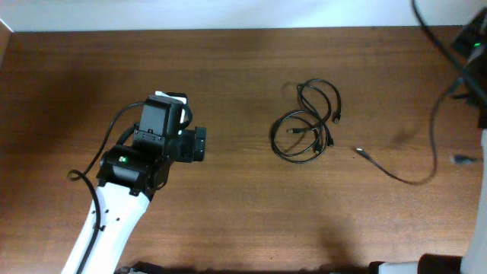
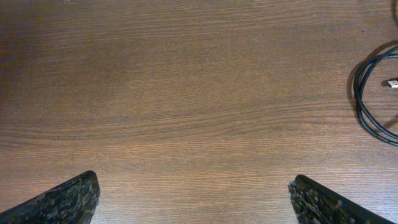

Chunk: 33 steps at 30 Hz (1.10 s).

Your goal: Untangle cables

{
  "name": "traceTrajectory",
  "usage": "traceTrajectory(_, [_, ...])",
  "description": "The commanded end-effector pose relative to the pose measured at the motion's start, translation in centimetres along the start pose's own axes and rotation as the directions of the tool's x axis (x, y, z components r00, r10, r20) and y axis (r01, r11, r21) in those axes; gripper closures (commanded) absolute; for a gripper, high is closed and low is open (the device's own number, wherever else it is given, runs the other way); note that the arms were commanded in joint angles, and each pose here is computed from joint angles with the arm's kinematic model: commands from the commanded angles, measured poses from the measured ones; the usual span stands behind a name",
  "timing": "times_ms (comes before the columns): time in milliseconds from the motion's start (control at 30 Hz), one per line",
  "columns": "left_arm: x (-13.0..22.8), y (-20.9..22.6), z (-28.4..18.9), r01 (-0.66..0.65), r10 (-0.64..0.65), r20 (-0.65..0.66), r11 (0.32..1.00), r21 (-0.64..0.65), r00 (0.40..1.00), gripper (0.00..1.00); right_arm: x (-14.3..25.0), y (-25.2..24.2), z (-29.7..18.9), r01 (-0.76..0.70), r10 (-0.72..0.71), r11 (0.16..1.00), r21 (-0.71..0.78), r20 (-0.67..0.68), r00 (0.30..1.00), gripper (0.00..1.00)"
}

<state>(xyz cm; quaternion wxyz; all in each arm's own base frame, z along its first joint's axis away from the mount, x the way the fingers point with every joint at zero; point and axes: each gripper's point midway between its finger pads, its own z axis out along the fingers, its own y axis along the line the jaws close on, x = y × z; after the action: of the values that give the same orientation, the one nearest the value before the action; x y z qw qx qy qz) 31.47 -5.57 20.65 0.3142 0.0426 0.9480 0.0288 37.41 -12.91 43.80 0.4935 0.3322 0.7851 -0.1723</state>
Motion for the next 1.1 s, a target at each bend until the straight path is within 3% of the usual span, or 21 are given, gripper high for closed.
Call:
traceTrajectory(0, [-0.7,0.4,-0.5,-0.003,0.003,0.025,1.0,-0.011,1.0,0.01,-0.2,-4.9,2.8,-0.014,0.018,0.987,0.163,-0.023,1.0,0.96])
traceTrajectory(200, [-0.7,0.4,-0.5,-0.003,0.003,0.025,1.0,-0.011,1.0,0.01,-0.2,-14.7,6.9,-0.134,0.162,0.912,0.387,-0.039,0.986,0.96])
traceTrajectory(333, [-0.7,0.4,-0.5,-0.003,0.003,0.025,1.0,-0.012,1.0,0.01,1.3,-18.6,10.1,-0.195,0.255,0.899,0.393,-0.105,0.961,0.96])
traceTrajectory(800, [-0.7,0.4,-0.5,-0.003,0.003,0.025,1.0,-0.011,1.0,0.01,9.3,-20.5,19.6,-0.129,0.298,0.889,0.439,-0.341,0.892,0.96])
traceTrajectory(967, [-0.7,0.4,-0.5,-0.003,0.003,0.025,1.0,-0.011,1.0,0.01,14.0,-21.1,22.8,-0.062,0.298,0.881,0.469,-0.449,0.843,0.94])
traceTrajectory(1000, [-0.7,0.4,-0.5,-0.003,0.003,0.025,1.0,-0.011,1.0,0.01,15.0,-21.1,23.2,-0.049,0.298,0.88,0.473,-0.469,0.831,0.81])
traceTrajectory(1033, [-0.7,0.4,-0.5,-0.003,0.003,0.025,1.0,-0.011,1.0,0.01,15.8,-21.2,23.5,-0.039,0.298,0.879,0.475,-0.486,0.821,0.36])
traceTrajectory(1067, [-0.7,0.4,-0.5,-0.003,0.003,0.025,1.0,-0.012,1.0,0.01,16.2,-21.2,23.7,-0.033,0.299,0.879,0.476,-0.495,0.816,0.15])
